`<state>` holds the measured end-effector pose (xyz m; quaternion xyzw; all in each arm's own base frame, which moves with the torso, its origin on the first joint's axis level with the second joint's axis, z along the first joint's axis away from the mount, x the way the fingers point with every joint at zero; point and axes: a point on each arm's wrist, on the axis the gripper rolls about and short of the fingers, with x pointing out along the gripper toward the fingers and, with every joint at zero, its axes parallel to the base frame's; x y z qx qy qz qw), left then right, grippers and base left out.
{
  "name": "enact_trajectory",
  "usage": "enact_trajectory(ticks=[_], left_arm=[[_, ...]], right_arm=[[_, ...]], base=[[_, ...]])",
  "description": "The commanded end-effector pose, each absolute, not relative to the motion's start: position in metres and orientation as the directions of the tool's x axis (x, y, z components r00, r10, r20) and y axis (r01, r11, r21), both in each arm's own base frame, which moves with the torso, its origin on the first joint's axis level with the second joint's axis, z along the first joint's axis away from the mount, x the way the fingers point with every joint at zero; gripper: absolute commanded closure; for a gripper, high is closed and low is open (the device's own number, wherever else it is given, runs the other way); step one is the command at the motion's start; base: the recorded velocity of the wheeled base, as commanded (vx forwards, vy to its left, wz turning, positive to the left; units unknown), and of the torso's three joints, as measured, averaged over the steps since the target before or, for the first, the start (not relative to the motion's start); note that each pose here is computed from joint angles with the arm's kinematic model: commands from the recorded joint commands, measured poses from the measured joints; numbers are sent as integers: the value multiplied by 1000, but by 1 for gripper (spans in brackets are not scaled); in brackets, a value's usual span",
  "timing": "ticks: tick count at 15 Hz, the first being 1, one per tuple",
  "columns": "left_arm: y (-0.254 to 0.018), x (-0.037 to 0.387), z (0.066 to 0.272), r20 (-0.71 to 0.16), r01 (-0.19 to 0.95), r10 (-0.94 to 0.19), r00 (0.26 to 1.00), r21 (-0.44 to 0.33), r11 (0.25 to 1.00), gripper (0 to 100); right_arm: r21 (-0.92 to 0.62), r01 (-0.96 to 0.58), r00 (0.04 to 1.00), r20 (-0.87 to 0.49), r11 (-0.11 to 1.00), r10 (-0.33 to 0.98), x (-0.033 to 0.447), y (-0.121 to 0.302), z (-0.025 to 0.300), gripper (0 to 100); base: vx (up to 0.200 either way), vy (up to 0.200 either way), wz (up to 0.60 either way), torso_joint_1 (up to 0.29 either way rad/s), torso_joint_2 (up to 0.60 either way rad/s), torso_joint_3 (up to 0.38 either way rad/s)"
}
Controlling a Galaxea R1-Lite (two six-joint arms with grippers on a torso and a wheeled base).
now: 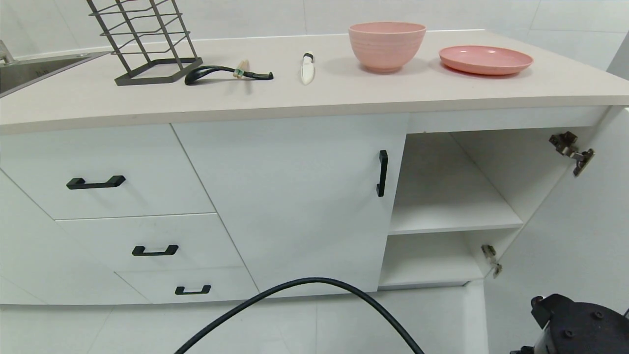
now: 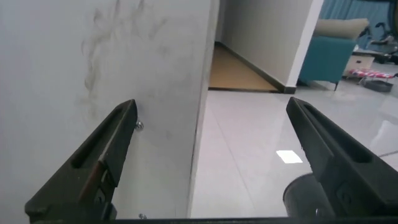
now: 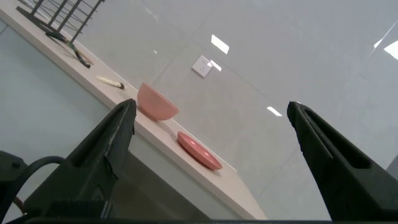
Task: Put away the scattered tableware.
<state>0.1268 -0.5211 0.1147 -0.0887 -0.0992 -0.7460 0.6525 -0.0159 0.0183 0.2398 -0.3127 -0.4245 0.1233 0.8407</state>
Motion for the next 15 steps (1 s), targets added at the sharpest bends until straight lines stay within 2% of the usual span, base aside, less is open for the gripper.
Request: enact_trajectory(ticks=[1, 5, 8, 11, 13, 15], left_arm=[[-527, 123, 103, 262, 989, -953, -150, 35, -146, 0], [-523, 123, 99, 272, 982, -944, -187, 53, -180, 0], [-501, 134, 86, 239, 988, -959, -156, 37, -151, 0], [-464, 152, 85, 221, 995, -970, -99, 27, -96, 0], [-415, 180, 81, 176, 1000, -984, -1, 15, 2, 0], [-377, 196, 75, 153, 997, -986, 70, 24, 75, 0]], right_arm=[[-632, 61, 606, 638, 772, 475, -17, 19, 240, 0], [-634, 66, 598, 643, 771, 478, -19, 19, 241, 0], [-633, 62, 600, 641, 771, 478, -19, 19, 239, 0], [-628, 35, 622, 623, 778, 475, -16, 18, 228, 0], [-618, -1, 655, 593, 786, 467, -11, 17, 213, 0], [-606, -39, 688, 560, 794, 461, -6, 16, 200, 0]], base=[[0, 0, 0, 0, 0, 0], [0, 0, 0, 0, 0, 0], [0, 0, 0, 0, 0, 0], [0, 0, 0, 0, 0, 0], [0, 0, 0, 0, 0, 0], [0, 0, 0, 0, 0, 0]])
